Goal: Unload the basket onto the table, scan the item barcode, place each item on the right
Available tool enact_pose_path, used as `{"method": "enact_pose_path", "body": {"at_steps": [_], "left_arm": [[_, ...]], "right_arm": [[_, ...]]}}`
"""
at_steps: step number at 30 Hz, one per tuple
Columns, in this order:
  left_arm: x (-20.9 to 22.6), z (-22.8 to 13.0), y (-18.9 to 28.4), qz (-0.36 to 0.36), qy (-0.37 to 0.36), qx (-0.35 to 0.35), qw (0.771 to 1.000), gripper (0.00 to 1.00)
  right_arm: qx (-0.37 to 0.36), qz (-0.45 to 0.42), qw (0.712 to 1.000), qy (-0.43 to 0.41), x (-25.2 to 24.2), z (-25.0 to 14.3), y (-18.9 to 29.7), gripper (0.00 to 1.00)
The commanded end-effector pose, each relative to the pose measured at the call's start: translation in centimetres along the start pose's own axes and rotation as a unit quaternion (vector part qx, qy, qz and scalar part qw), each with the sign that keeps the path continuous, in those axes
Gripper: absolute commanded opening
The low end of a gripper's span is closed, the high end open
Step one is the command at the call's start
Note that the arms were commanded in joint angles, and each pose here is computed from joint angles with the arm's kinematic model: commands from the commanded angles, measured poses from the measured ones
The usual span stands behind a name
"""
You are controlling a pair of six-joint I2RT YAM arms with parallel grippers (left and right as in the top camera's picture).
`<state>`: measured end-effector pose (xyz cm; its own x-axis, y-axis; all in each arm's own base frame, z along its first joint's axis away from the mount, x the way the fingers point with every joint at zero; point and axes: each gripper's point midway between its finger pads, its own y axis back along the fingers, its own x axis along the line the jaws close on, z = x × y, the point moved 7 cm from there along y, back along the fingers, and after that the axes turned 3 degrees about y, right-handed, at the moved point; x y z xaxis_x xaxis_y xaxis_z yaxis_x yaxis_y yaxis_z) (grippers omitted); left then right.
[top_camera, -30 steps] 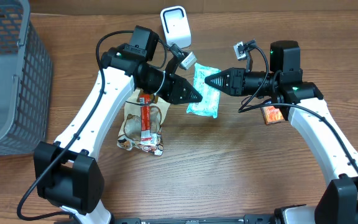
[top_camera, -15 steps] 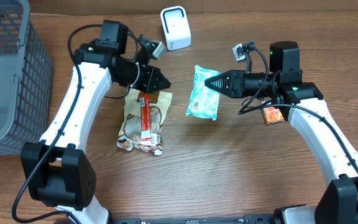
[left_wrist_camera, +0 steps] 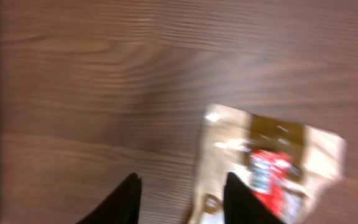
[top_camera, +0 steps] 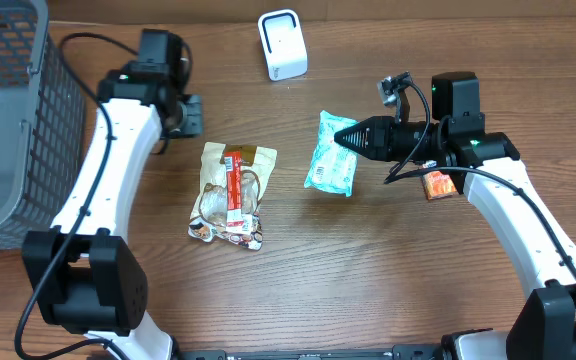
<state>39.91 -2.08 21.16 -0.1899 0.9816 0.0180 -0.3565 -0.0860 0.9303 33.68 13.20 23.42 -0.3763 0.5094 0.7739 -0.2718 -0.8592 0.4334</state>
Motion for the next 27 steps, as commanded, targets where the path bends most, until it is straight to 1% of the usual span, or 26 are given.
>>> {"method": "enact_pose_path", "body": {"at_steps": [1,4,5,6,7,8,14,18,21,24,27], "left_arm": [[2.9,0.9,-0.1,0.057,0.060,-0.017,0.996,0.42],[3.7,1.0,-0.2,0.058,0.070,-0.016,0.996,0.48],[3.9,1.0,-0.2,0.059,0.072,-0.016,0.996,0.52],[4.1,1.1,-0.2,0.060,0.075,-0.017,0.995,0.60],[4.2,1.1,-0.2,0.061,0.076,-0.017,0.995,0.71],[4.3,1.1,-0.2,0.062,0.077,-0.016,0.995,1.00],[4.3,1.1,-0.2,0.061,0.078,-0.016,0.995,1.00],[4.3,1.1,-0.2,0.061,0.078,-0.016,0.995,1.00],[4.3,1.1,-0.2,0.061,0.078,-0.016,0.995,1.00],[4.3,1.1,-0.2,0.061,0.078,-0.016,0.995,1.00],[4.3,1.1,-0.2,0.061,0.078,-0.016,0.995,1.00]], "right_arm": [[-0.012,-0.017,0.999,0.037,0.2,0.6,0.4,0.04],[-0.014,-0.025,0.999,0.036,0.1,0.7,0.4,0.04],[-0.015,-0.029,0.999,0.037,0.0,0.7,0.4,0.04],[-0.016,-0.031,0.999,0.037,0.0,0.7,0.4,0.04],[-0.017,-0.035,0.999,0.037,-0.1,0.7,0.4,0.04],[-0.019,-0.041,0.998,0.036,-0.3,0.8,0.4,0.04],[-0.034,-0.079,0.995,0.041,-0.9,1.2,0.5,0.04],[-0.048,-0.089,0.993,0.052,-0.7,2.0,0.8,0.04],[-0.063,-0.109,0.990,0.061,0.3,3.5,1.6,0.04],[-0.076,-0.139,0.983,0.089,2.1,5.3,3.0,0.04],[-0.105,-0.199,0.968,0.116,4.7,7.8,5.7,0.03]]}}
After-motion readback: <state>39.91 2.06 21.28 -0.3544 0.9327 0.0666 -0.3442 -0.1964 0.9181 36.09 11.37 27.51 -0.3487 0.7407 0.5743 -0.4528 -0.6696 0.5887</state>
